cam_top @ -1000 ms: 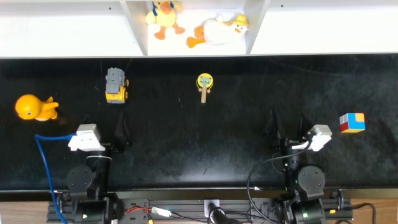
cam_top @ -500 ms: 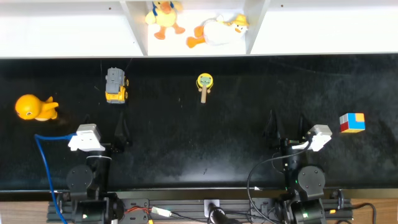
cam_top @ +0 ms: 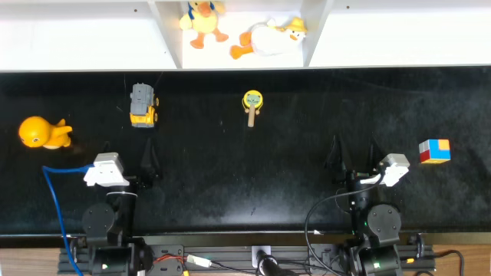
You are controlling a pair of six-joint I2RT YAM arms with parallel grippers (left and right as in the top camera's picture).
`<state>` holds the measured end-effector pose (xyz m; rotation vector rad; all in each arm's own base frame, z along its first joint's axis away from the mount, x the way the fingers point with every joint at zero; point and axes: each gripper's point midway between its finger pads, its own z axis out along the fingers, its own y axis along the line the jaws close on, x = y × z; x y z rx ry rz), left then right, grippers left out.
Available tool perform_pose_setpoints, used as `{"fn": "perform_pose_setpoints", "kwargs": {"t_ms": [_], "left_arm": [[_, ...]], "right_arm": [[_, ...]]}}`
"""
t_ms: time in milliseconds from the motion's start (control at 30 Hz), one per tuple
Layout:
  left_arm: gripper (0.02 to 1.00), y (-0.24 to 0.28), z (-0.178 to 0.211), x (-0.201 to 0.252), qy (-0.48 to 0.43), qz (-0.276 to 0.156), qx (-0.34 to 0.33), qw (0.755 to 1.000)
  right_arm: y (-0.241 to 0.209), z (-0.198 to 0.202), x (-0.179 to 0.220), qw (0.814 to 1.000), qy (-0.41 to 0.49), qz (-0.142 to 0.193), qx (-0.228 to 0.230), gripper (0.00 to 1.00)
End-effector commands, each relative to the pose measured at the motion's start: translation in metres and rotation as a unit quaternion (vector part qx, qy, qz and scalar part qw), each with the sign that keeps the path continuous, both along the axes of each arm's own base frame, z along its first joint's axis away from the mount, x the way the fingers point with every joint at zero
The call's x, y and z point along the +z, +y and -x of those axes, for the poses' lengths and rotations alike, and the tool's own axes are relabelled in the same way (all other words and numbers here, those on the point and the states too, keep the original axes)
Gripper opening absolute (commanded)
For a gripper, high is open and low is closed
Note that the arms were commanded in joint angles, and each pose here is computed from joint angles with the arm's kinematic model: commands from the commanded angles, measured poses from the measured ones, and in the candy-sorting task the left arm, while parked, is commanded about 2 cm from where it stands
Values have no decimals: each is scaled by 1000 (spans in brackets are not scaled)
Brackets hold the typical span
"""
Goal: Store Toys
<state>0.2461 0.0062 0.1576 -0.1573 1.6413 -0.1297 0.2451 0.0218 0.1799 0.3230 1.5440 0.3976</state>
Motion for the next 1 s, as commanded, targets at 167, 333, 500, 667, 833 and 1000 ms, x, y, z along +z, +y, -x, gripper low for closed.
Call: {"fn": "perform_pose_setpoints", "kwargs": {"t_ms": [167,333,500,667,833,1000], "left_arm": [[998,-8,0,17,-33,6,-20,999],[998,-8,9,40,-18,32,-19,999],[998,4,27,102,1,11,18,1000],[998,29,36,153,87,-11,90,992],[998,64,29,179,193,-48,186,962],[996,88,6,178,269,-77,231,932]], "right_arm": [[1,0,-4,1000,1,0,2,989],[1,0,-4,1000,1,0,2,993],[1,0,-4,1000,1,0,2,998],[1,0,-4,1000,1,0,2,998],[1,0,-4,1000,1,0,2,998],[1,0,-4,1000,1,0,2,1000]]}}
